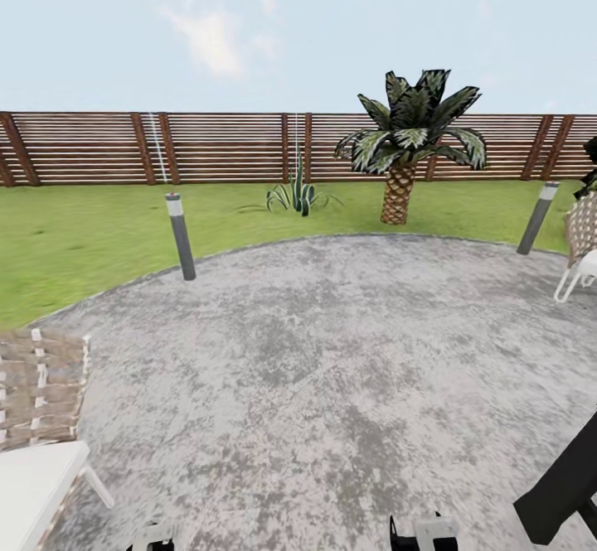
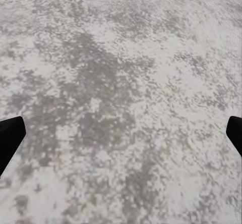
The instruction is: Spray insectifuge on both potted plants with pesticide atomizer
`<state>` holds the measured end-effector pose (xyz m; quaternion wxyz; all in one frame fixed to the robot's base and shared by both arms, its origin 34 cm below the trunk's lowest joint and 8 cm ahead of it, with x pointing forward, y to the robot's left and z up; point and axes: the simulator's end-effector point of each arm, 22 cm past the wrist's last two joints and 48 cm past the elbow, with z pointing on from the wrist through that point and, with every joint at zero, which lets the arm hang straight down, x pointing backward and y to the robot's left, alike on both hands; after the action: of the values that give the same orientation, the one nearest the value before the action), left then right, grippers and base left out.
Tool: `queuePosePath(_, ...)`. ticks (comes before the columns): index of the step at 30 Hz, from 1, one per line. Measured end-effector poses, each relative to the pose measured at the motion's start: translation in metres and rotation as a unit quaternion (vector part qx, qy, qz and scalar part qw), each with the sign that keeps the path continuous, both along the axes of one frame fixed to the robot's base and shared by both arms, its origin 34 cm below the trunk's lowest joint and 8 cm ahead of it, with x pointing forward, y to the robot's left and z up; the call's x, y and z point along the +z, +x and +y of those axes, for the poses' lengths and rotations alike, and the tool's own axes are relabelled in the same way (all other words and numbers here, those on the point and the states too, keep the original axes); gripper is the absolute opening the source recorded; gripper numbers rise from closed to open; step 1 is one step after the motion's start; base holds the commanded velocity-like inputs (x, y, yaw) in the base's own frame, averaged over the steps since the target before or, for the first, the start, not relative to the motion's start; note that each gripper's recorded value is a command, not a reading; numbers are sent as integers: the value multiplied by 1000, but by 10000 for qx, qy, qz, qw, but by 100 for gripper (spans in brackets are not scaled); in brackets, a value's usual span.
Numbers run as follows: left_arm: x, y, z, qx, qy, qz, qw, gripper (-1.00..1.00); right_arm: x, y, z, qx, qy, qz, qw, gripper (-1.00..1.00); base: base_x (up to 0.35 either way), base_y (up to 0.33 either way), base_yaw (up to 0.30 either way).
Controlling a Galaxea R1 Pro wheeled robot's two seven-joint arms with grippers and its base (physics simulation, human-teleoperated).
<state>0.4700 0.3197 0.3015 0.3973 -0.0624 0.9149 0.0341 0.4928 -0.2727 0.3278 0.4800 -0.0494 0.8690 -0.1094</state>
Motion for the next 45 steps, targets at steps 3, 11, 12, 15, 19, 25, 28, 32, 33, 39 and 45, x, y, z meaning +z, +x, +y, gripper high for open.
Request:
queuePosePath(3,0,0,0,0,0,0,10000,-100,0,0,0,0,0,1,10000,100,341,0,0)
queuePosePath(11,0,0,0,-1,0,1,10000,-100,0,0,0,0,0,0,10000,100,341,0,0)
queuePosePath(12,0,0,0,-2,-1,1,10000,-100,0,0,0,0,0,1,10000,100,341,0,0)
queuePosePath(15,0,0,0,-1,0,-1,10000,-100,0,0,0,-4,-3,0,10000,100,341,0,0)
queuePosePath(19,0,0,0,3,-1,-1,10000,-100,0,0,0,-1,-1,-3,10000,100,341,0,0)
queuePosePath(25,0,0,0,0,-3,0,10000,-100,0,0,0,0,0,-3,10000,100,341,0,0)
queuePosePath(28,0,0,0,1,-2,-1,10000,-100,0,0,0,-2,-2,-2,10000,100,341,0,0)
queuePosePath(32,0,0,0,-1,-1,1,10000,-100,0,0,0,-6,-4,1,10000,100,341,0,3)
queuePosePath(33,0,0,0,0,0,1,10000,-100,0,0,0,-6,-4,1,10000,100,341,0,33)
queuePosePath(39,0,0,0,3,0,1,10000,-100,0,0,0,-2,-1,3,10000,100,341,0,95)
queuePosePath(45,0,0,0,6,-1,1,10000,-100,0,0,0,-3,-1,2,10000,100,341,0,190)
